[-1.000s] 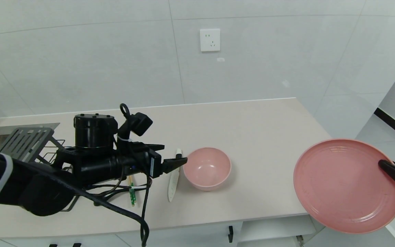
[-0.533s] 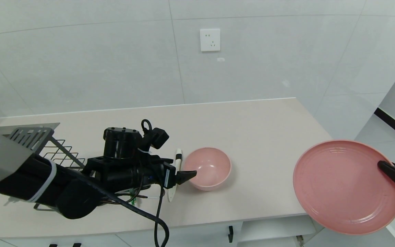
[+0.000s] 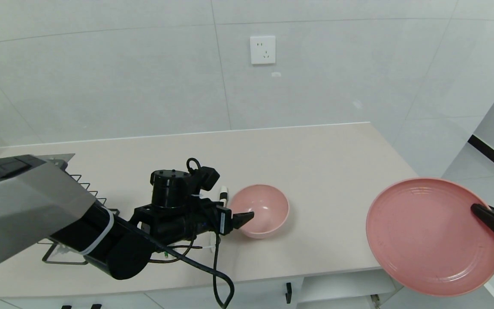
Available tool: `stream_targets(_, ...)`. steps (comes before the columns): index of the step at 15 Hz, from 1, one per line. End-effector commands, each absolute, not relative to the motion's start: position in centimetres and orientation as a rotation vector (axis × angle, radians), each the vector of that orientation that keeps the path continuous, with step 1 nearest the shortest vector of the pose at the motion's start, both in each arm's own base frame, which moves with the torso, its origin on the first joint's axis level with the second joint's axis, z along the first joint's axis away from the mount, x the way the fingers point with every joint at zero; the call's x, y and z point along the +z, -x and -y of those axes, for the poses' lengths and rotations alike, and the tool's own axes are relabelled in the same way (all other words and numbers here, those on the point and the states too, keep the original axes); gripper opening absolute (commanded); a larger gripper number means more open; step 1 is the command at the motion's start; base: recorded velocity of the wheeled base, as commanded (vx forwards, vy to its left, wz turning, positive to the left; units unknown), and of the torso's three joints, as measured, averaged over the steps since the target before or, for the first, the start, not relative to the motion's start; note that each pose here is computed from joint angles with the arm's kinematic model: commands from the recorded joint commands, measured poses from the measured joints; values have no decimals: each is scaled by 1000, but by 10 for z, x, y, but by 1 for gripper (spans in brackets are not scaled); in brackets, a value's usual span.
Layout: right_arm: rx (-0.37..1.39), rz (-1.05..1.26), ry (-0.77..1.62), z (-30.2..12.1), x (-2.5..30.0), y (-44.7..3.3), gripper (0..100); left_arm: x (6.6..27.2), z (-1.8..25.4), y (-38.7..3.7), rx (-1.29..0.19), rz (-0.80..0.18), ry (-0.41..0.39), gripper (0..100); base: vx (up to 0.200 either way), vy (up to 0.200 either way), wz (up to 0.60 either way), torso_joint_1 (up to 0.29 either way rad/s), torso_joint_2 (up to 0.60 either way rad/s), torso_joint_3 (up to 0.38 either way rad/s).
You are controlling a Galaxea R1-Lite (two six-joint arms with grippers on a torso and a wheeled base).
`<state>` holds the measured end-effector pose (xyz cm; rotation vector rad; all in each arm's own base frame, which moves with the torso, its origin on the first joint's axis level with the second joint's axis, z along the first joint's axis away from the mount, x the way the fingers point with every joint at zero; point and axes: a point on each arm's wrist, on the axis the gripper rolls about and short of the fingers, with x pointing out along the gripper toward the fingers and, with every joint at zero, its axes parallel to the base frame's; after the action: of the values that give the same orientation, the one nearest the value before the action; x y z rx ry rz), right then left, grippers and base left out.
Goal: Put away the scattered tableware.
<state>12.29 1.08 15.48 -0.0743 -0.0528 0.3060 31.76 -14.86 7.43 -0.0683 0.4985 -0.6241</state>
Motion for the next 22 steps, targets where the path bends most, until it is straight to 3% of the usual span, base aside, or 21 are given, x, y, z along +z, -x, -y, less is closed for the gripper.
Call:
stream_targets(1, 307, 49, 74, -11, 154, -123, 0, 71, 154, -316, -632, -518, 89, 100, 0, 0, 0, 0, 0, 0)
stream_targets(13, 314, 51, 74, -12, 155, -123, 0, 45, 160, -319, -601, -595, 133, 100, 0, 0, 0, 0, 0, 0)
stream_targets(14, 314, 51, 74, -12, 155, -123, 0, 45, 159, -319, -594, -594, 133, 0, 0, 0, 0, 0, 0, 0)
stream_targets(18, 314, 56, 75, -12, 156, -123, 0, 47, 159, -322, -576, -552, 135, 0, 0, 0, 0, 0, 0, 0)
stream_targets(21, 314, 57, 75, -12, 156, -123, 0, 61, 157, -319, -596, -423, 142, 0, 0, 0, 0, 0, 0, 0)
stream_targets(22, 316, 56, 75, -12, 156, -123, 0, 75, 155, -318, -605, -343, 134, 0, 0, 0, 0, 0, 0, 0)
